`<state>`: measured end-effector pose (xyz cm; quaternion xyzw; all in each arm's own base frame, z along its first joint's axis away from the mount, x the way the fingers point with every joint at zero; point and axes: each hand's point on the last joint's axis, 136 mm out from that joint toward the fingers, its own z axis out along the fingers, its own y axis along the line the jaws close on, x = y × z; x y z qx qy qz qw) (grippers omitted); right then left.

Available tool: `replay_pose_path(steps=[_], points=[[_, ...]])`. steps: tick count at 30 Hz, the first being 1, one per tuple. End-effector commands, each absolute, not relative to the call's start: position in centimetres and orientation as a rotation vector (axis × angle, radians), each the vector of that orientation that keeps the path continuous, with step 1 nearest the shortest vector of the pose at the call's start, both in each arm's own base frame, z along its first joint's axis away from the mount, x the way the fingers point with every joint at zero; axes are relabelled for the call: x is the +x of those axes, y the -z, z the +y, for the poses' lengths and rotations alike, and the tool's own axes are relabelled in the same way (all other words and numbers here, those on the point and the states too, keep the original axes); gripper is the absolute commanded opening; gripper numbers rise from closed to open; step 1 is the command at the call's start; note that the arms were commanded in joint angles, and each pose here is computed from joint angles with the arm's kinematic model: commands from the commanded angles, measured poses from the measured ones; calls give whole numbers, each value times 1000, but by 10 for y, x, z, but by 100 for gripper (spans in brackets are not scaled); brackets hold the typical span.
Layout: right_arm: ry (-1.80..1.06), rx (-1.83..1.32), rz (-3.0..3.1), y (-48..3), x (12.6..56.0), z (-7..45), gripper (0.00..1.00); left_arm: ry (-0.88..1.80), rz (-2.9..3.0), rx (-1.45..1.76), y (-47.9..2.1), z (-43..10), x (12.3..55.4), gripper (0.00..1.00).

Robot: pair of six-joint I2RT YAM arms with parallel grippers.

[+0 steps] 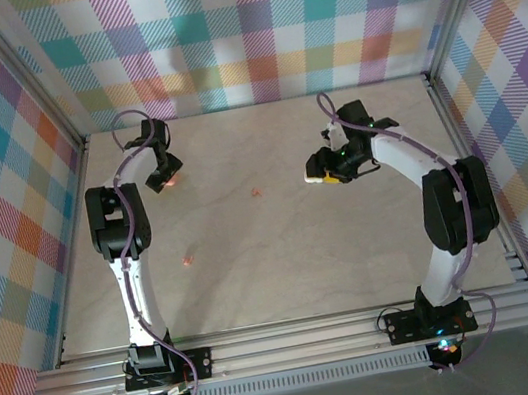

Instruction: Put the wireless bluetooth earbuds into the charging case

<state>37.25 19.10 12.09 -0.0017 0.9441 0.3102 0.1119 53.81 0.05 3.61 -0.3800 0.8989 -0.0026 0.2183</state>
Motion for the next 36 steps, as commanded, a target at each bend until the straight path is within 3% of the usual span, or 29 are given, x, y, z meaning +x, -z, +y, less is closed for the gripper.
replay_pose_path(steps=[1, 7, 18, 28, 36], points=[[-915, -49, 2726, -136, 368, 191, 55, -14, 2517, -1067, -30, -2, 532, 60], [-975, -27, 2709, -139, 361, 195, 56, 7, 2540, -1038, -32, -10, 523, 52], [-1098, 117, 2648, -132, 320, 198, 56, 112, 2525, -996, -52, -37, 471, 50], [-1136, 167, 2517, -125, 279, 219, 52, 373, 2514, -968, -84, -102, 398, 49], [-1155, 110, 2381, -116, 250, 258, 57, 556, 2483, -993, -107, -145, 329, 48]])
